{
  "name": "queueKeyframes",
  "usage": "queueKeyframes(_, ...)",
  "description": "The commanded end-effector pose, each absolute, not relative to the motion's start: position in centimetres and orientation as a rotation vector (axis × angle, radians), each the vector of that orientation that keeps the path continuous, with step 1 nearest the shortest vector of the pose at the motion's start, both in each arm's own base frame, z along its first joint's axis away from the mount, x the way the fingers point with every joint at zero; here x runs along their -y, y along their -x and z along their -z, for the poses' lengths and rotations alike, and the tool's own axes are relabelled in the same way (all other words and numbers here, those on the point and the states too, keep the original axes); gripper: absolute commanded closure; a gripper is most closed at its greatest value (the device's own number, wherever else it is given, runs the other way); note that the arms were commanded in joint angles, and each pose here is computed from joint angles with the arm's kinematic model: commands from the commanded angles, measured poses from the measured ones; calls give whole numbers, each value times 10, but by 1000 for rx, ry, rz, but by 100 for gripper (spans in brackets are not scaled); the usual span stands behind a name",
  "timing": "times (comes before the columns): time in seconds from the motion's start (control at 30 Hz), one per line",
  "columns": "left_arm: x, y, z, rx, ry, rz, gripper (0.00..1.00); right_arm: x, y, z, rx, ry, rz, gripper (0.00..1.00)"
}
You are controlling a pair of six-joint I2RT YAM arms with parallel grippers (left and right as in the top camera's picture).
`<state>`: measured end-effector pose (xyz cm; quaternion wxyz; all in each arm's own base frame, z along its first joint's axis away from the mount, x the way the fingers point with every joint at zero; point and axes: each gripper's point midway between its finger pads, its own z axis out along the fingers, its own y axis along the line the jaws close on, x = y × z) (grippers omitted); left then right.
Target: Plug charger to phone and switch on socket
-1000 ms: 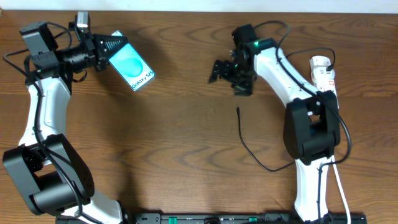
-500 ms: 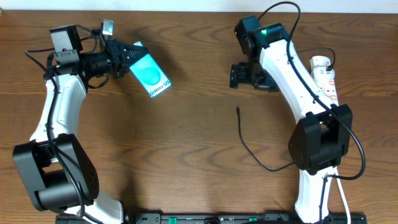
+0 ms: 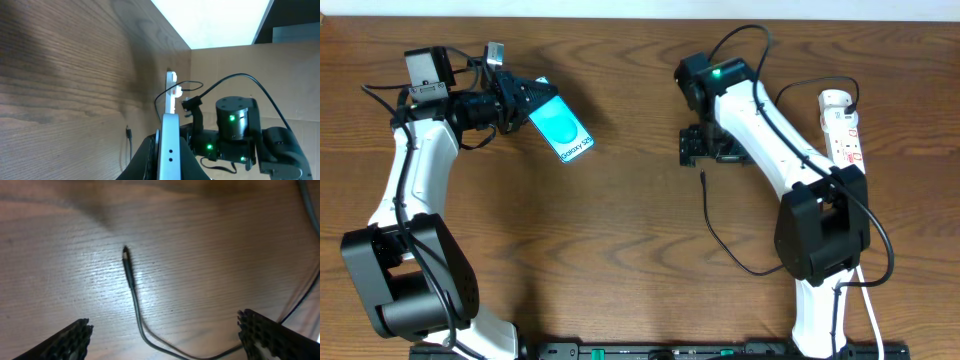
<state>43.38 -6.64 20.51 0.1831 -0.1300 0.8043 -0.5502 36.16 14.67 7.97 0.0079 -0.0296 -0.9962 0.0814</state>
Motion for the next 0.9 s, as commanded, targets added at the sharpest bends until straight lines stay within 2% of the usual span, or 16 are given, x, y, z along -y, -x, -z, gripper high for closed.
queueKeyframes(0.0,67,-434,-203,-2266,354,1570,93,-153,-351,-72,3093,58,-270,14)
queueKeyframes(0.1,67,-434,-203,-2264,342,1565,93,-158,-341,-65,3070,40,-277,22)
queueKeyframes(0.2,67,-434,-203,-2264,342,1565,93,-158,-333,-57,3050,51,-296,25)
queueKeyframes(0.3,67,-434,-203,-2264,342,1565,93,-159,-327,-43,3036,74,-281,35)
queueKeyframes(0.5,67,-434,-203,-2264,342,1565,93,-161,-318,-30,3008,101,-244,39)
queueKeyframes(0.63,67,-434,-203,-2264,342,1565,93,-162,-318,-29,3012,127,-247,49)
queueKeyframes(0.87,67,-434,-203,-2264,342,1565,93,-167,-317,-15,3035,162,-236,52)
